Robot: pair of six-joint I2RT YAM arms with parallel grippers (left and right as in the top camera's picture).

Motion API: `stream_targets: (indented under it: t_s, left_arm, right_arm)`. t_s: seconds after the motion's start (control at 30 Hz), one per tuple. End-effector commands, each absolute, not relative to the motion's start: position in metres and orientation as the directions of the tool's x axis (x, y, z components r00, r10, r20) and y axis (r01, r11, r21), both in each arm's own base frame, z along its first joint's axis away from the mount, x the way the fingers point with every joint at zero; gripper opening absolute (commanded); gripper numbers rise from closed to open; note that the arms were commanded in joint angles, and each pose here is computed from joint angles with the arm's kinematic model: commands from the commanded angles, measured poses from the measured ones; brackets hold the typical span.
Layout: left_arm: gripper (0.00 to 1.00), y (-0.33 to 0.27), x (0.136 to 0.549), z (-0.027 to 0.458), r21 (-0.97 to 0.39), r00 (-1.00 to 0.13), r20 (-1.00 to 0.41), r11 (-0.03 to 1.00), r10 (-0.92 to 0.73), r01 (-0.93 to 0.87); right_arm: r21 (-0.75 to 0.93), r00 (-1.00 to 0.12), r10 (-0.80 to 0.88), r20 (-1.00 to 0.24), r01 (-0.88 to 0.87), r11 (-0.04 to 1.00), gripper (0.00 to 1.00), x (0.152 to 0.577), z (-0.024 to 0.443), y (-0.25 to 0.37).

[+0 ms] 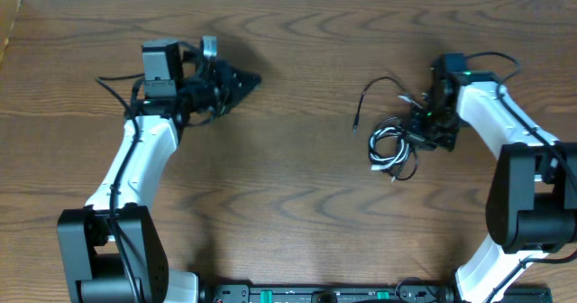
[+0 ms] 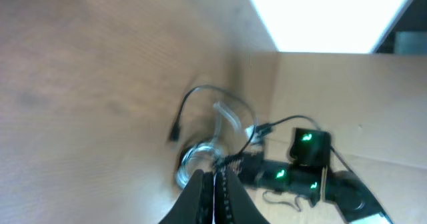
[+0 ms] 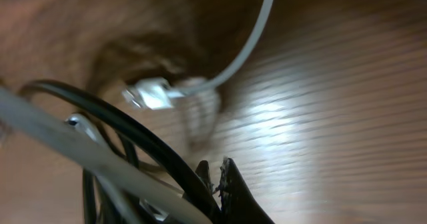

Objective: Untangle cables

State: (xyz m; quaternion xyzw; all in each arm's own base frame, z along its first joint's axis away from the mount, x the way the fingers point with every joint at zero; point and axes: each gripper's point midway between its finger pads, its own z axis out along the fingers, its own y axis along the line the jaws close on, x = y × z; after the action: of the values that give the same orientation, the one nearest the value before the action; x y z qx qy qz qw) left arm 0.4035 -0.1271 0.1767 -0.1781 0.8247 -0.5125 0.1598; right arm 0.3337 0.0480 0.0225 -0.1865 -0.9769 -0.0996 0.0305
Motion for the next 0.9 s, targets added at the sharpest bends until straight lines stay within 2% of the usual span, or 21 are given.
stream_targets:
  t_s: [0.0, 0.1, 0.2, 0.27, 0.33, 0.43, 0.47, 0.5, 0.57, 0.63, 0.7, 0.77, 0.87]
  left_arm:
    - [0.07, -0.124, 0.386, 0.163, -0.855, -0.91, -0.133, 0.509, -0.392, -0.094]
    - [0.07, -0.129, 0.374, 0.15, -0.822, -0.926, -0.128, 0.561, -0.354, -0.101]
    - [0.08, -0.154, 0.367, 0.148, -0.808, -0.945, -0.157, 0.588, -0.286, -0.044]
    - [0.11, -0.164, 0.365, 0.145, -0.788, -0.949, -0.173, 0.615, -0.264, -0.028]
    - [0.14, -0.173, 0.363, 0.141, -0.767, -0.95, -0.195, 0.641, -0.245, -0.008]
    - [0.14, -0.184, 0.367, 0.142, -0.751, -0.943, -0.235, 0.66, -0.236, 0.022]
    - [0.14, -0.188, 0.369, 0.143, -0.751, -0.94, -0.249, 0.66, -0.234, 0.035]
    - [0.14, -0.193, 0.371, 0.145, -0.754, -0.937, -0.261, 0.656, -0.231, 0.048]
    - [0.14, -0.2, 0.372, 0.147, -0.758, -0.936, -0.272, 0.649, -0.225, 0.065]
    - [0.15, -0.207, 0.373, 0.145, -0.754, -0.934, -0.285, 0.652, -0.213, 0.081]
    - [0.15, -0.211, 0.375, 0.14, -0.741, -0.932, -0.296, 0.666, -0.207, 0.087]
    - [0.13, -0.221, 0.376, 0.13, -0.717, -0.931, -0.312, 0.689, -0.19, 0.1]
    - [0.14, -0.234, 0.373, 0.112, -0.678, -0.934, -0.317, 0.727, -0.164, 0.102]
  right_arm:
    - [0.212, -0.93, 0.358, 0.078, 0.367, 0.906, 0.01, 0.339, 0.024, 0.038]
    - [0.327, -0.965, 0.254, 0.068, 0.262, 0.908, 0.01, 0.343, 0.03, 0.057]
    - [0.406, -0.983, 0.173, 0.059, 0.181, 0.896, 0.17, 0.343, 0.035, 0.077]
    - [0.499, -0.994, 0.1, 0.045, 0.109, 0.86, 0.22, 0.342, 0.044, 0.099]
    - [0.612, -1.0, 0.02, 0.022, 0.029, 0.79, 0.27, 0.34, 0.058, 0.125]
    - [0.801, -0.994, -0.09, -0.067, -0.108, 0.589, 0.31, 0.337, 0.095, 0.163]
    - [0.807, -0.994, -0.09, -0.068, -0.108, 0.58, 0.34, 0.337, 0.099, 0.164]
    - [0.798, -0.995, -0.081, -0.064, -0.1, 0.594, 0.38, 0.339, 0.098, 0.16]
    - [0.726, -0.999, -0.03, -0.02, -0.035, 0.687, 0.46, 0.343, 0.085, 0.142]
    - [0.555, -0.994, 0.097, 0.059, 0.113, 0.824, 0.47, 0.344, 0.061, 0.106]
    - [0.359, -0.968, 0.235, 0.09, 0.251, 0.899, 0.46, 0.343, 0.044, 0.068]
    - [0.261, -0.946, 0.313, 0.084, 0.324, 0.909, 0.45, 0.343, 0.038, 0.044]
    - [0.266, -0.939, 0.333, 0.083, 0.343, 0.901, 0.47, 0.345, 0.038, 0.037]
